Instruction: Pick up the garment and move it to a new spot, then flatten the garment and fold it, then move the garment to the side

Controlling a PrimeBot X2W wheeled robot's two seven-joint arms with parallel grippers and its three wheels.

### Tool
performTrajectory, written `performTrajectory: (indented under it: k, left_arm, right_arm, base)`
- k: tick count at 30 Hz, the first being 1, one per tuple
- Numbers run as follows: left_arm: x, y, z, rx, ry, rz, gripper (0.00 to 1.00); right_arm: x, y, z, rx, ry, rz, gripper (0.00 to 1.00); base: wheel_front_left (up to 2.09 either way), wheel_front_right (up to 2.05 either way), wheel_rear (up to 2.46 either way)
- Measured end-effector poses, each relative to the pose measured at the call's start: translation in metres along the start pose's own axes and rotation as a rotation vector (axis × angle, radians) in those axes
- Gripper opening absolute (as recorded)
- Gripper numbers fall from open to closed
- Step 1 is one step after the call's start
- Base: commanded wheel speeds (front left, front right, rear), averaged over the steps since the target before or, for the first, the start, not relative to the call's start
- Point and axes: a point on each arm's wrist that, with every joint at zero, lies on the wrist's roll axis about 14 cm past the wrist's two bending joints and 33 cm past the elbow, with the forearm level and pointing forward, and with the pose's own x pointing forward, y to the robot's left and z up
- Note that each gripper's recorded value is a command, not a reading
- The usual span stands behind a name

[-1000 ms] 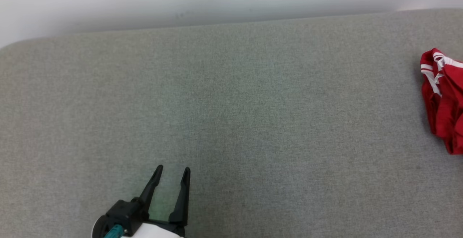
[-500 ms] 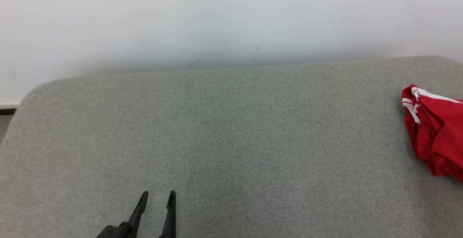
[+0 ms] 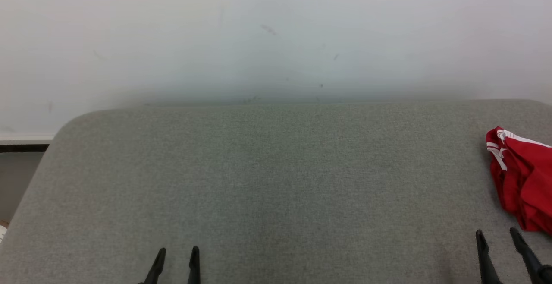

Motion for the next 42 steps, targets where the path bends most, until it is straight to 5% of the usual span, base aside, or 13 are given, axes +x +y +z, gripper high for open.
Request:
performTrajectory:
  k: [5, 18, 19, 26, 42]
  left_arm:
    - [-0.006, 0.003, 0.001, -0.011, -0.005, 0.004, 1.0]
    - [-0.01, -0.003, -0.001, -0.014, 0.002, -0.029, 1.0]
    - [-0.01, -0.002, -0.003, -0.014, 0.007, -0.027, 0.0]
    - [-0.018, 0.0, -0.022, -0.047, 0.076, -0.011, 0.0]
    - [-0.008, 0.016, -0.023, -0.336, 0.103, 0.067, 0.0]
  right_arm:
    - [-0.013, 0.02, -0.024, 0.035, 0.053, 0.015, 1.0]
    - [-0.02, 0.033, -0.017, 0.047, 0.015, 0.005, 1.0]
    - [-0.02, 0.033, -0.018, 0.05, 0.019, 0.005, 0.0]
    - [-0.028, 0.034, -0.04, 0.101, 0.095, -0.011, 0.0]
    - [-0.02, 0.024, -0.037, 0.387, 0.1, -0.087, 0.0]
  base:
    - [0.0, 0.0, 0.0]
    - [0.0, 0.0, 0.0]
    - [0.0, 0.0, 0.0]
    - [0.0, 0.0, 0.0]
    - [0.0, 0.0, 0.0]
